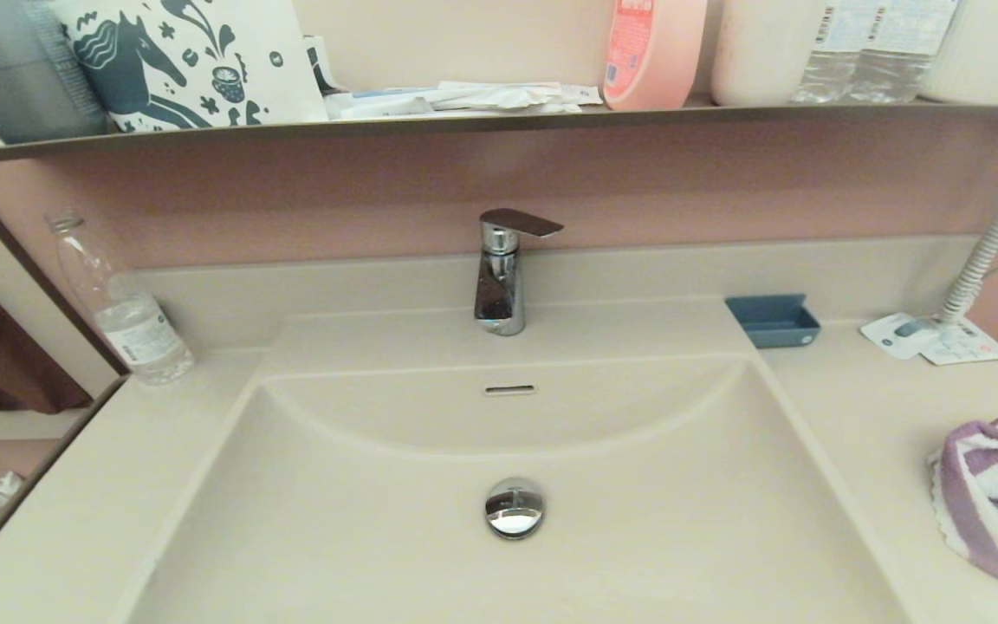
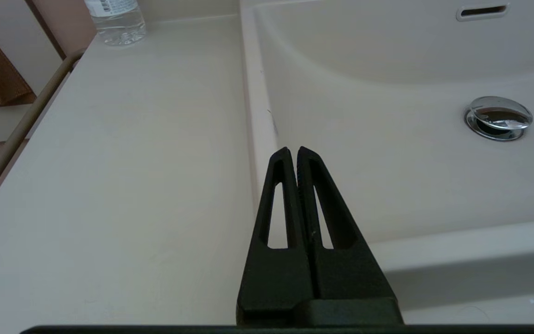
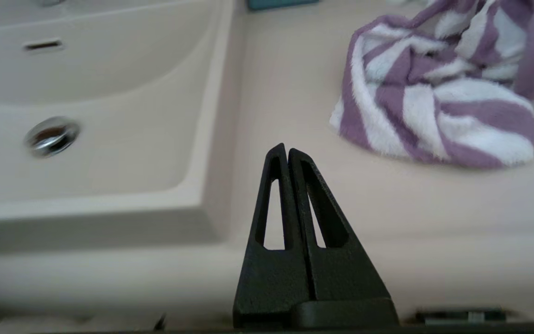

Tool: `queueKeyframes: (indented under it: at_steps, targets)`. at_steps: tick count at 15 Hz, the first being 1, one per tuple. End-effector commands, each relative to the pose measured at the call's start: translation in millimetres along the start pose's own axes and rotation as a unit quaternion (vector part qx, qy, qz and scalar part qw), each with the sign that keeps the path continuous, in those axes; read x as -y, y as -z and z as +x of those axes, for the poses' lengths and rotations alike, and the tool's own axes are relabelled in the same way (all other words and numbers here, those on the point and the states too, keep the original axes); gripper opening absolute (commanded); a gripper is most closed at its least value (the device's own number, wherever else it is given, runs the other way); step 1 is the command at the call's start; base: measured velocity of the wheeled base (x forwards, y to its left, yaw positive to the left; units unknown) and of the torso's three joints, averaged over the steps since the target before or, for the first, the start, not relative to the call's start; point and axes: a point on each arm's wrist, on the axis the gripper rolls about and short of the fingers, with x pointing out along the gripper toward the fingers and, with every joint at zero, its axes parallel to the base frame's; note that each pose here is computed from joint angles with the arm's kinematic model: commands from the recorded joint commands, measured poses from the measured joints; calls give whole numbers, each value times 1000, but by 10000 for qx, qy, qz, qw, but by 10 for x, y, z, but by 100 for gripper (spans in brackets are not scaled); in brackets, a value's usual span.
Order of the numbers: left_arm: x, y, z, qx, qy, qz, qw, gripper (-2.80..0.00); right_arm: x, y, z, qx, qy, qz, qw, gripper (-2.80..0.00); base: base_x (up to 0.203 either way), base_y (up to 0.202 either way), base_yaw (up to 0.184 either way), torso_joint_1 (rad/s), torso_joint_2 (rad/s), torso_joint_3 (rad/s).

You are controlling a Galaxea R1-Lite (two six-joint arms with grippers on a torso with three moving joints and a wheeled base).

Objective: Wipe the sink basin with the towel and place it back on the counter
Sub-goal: Wipe the sink

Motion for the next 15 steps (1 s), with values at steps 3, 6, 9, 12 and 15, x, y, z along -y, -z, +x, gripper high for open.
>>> queueKeyframes:
  at_steps: [3,6,9,12,15]
  targets:
    - [0,0,1,-7,3,3,10000,-280,56,256,141,164,364,-639,9972,-280,0,0,0,0,0,0]
    - [0,0,1,-7,2,3,10000,-280,61,294,142,-32,392,-659,9971,-280,0,0,0,0,0,0]
    - [0,0,1,-7,3,3,10000,-280,61,293,142,-30,384,-668,9970,-280,0,0,0,0,0,0]
    - [0,0,1,-7,3,3,10000,-280,61,293,142,-28,392,-630,9972,-280,0,0,0,0,0,0]
    - [0,0,1,-7,3,3,10000,-280,61,293,142,-28,400,-619,9973,-280,0,0,0,0,0,0]
